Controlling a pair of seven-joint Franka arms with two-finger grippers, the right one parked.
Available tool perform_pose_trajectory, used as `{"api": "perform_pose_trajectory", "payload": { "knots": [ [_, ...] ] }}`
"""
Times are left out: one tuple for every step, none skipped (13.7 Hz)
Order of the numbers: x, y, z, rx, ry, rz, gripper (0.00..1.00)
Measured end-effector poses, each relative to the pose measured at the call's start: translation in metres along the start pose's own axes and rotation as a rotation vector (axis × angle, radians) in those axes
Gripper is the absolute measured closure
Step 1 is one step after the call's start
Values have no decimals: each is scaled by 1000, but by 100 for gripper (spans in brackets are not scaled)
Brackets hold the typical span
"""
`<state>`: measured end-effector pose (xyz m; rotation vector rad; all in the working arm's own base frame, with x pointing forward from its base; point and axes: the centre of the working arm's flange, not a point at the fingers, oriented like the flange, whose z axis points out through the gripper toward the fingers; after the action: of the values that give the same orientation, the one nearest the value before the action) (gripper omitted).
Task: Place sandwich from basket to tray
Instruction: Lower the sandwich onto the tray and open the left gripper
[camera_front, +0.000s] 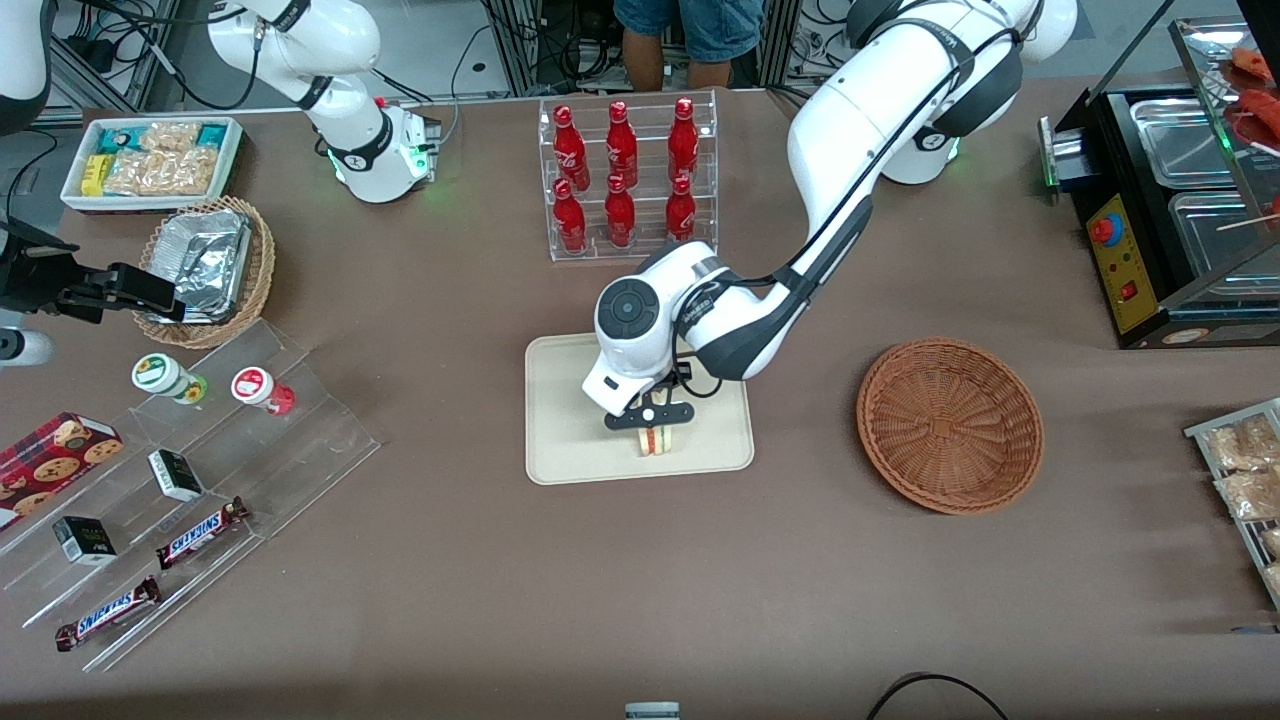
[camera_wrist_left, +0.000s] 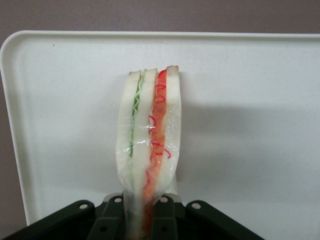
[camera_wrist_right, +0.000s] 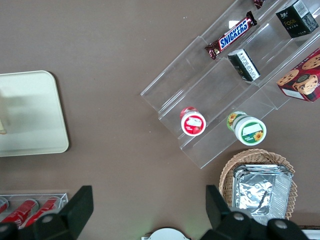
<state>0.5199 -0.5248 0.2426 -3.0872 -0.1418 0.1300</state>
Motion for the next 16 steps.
{"api": "perform_pose_trajectory", "payload": {
  "knots": [
    [-1,1,1,1,-1,1,84],
    [-1,1,1,2,-2,1,84],
    [-2,1,2,2,-2,-3,84],
    [-2,1,2,2,-2,-14,84],
    [-2,1,3,3,-3,-32,84],
    [-2,1,3,3,-4,-50,84],
    [-2,2,6,5,-6,-62,84],
    [-3,2,9,8,-10,-70,84],
    [-4,3,12,10,-13,-75,84],
    [-5,4,13,9,-13,-77,85],
    [-5,5,13,8,-13,-77,85],
    [-5,5,13,7,-12,-77,78],
    [-5,5,13,7,-12,-77,70],
    [-5,6,12,7,-12,-77,59],
    [-5,6,11,4,-10,-79,50],
    [-3,7,6,-3,-6,-82,39]
  ]
}}
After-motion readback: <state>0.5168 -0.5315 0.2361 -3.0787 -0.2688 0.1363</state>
